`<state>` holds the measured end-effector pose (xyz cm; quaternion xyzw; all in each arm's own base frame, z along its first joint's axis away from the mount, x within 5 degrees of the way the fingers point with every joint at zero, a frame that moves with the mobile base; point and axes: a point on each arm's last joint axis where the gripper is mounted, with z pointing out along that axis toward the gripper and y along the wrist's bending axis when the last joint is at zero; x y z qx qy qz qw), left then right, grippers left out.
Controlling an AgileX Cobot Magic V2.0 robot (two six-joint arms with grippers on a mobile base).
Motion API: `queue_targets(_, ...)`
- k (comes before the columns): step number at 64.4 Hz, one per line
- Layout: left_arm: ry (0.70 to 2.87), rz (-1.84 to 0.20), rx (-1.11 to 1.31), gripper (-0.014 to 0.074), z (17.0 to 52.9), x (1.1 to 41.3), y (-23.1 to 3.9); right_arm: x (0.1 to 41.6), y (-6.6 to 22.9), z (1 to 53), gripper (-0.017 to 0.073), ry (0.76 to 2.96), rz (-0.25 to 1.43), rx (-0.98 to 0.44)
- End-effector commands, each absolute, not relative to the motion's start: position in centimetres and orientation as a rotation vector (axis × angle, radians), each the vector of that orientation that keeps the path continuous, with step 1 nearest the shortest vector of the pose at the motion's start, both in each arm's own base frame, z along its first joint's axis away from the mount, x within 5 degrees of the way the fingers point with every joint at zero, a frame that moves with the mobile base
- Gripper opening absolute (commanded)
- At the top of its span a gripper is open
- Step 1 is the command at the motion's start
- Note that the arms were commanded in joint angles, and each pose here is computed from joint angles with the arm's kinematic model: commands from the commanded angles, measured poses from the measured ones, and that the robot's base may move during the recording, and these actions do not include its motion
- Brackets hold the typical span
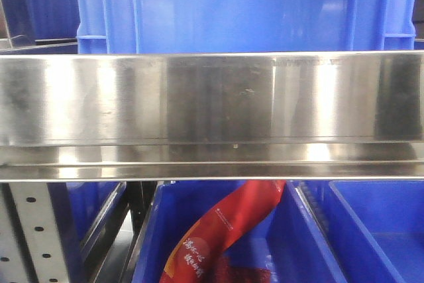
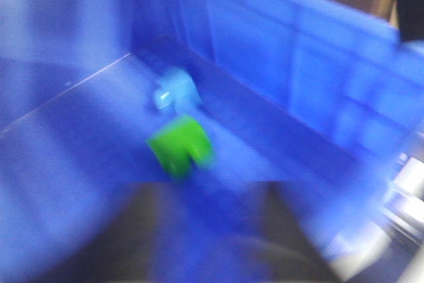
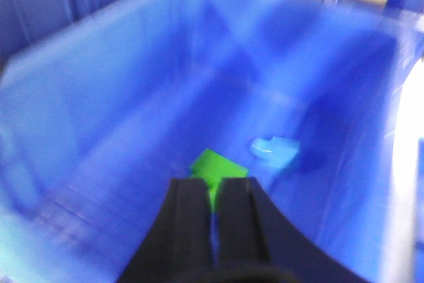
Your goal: Grab block from conveyor and place in blue bin
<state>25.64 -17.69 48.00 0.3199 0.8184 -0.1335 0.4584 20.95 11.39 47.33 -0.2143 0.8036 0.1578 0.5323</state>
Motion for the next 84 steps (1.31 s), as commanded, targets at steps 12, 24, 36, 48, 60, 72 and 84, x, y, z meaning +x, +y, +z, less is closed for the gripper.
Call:
queue_targets(12, 1.983, -0.395, 0.699, -0.0111, 49.5, 20.6, -14.5, 15.1, 8.3, 46.6, -0.0158, 1.766, 0.388, -0.472)
queue_targets(24, 1.901, -0.425, 0.633, -0.0111, 46.7, 17.2, -12.1, 11.5, 6.5, 43.2, -0.0162, 1.728, 0.391, -0.455)
queue_targets(36, 1.752, -0.45, 0.563, -0.0111, 42.3, 13.7, -9.6, 8.8, 5.0, 39.4, -0.0162, 1.702, 0.393, -0.443)
queue_targets(48, 1.616, -0.479, 0.491, -0.0111, 37.1, 10.9, -7.6, 6.9, 4.0, 35.7, -0.0162, 1.664, 0.395, -0.427)
queue_targets(60, 1.562, -0.491, 0.456, -0.0111, 33.5, 9.5, -6.5, 6.4, 3.7, 33.4, -0.0162, 1.647, 0.395, -0.417)
queue_targets(72, 1.563, -0.49, 0.456, -0.0111, 32.8, 9.2, -6.3, 6.5, 3.7, 33.2, -0.0162, 1.646, 0.395, -0.416)
queue_targets(84, 1.561, -0.49, 0.455, -0.0111, 32.8, 9.2, -6.3, 6.5, 3.7, 33.3, -0.0162, 1.641, 0.395, -0.414)
